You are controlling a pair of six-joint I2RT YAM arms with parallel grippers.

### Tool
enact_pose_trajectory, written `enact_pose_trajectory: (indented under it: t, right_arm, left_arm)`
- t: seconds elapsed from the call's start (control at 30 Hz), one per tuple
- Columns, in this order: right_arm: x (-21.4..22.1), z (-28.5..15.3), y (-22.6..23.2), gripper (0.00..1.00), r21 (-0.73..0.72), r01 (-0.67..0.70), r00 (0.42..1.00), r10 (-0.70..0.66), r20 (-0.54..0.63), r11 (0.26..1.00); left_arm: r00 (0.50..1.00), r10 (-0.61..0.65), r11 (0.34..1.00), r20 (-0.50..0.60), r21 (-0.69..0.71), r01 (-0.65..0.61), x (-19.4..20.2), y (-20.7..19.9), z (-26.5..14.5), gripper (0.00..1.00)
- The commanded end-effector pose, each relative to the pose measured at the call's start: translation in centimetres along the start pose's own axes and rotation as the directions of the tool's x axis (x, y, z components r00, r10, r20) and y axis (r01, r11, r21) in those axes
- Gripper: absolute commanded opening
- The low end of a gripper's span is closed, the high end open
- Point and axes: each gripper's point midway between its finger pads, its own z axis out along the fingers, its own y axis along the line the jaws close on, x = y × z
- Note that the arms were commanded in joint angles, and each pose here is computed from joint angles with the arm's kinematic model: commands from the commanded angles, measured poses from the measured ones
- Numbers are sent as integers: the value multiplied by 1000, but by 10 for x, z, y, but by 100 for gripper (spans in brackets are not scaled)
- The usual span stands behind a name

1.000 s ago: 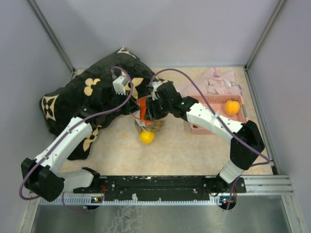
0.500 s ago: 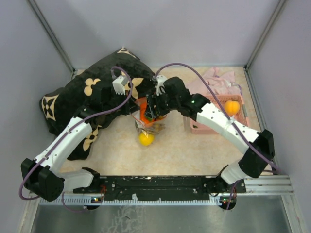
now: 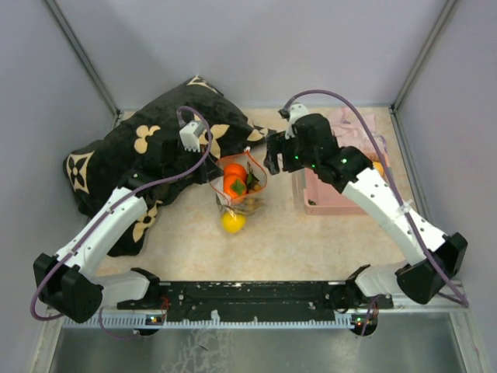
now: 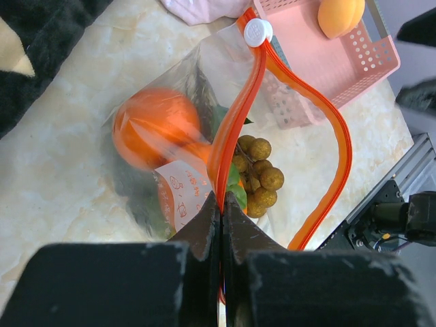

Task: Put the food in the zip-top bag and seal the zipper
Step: Pick up the fake fruit from the bin.

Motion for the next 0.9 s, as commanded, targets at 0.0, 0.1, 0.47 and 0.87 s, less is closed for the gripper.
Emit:
enact_pose_trajectory:
  t: [0.0,0.1,0.47,0.87]
  right_arm:
    - [-10,-27,-62,74,248,-5,998,-12,68,969]
    - [-5,-34,-102,76,366,-47,996,16,85,929]
    - [32,-57,-234,84,689,-254,966,140,219,679]
    - [61,-63,-315,93,799,-367,929,153,336,476]
  left_arm:
    - [997,25,999,75,32,-27,-23,-11,-9,0]
    - [997,25,999,73,34,-28,-23,-11,-9,0]
    - [997,24,999,73,29,-27,-23,-10,-8,0]
    - [997,26,999,71,24,-28,-22,-9,-7,0]
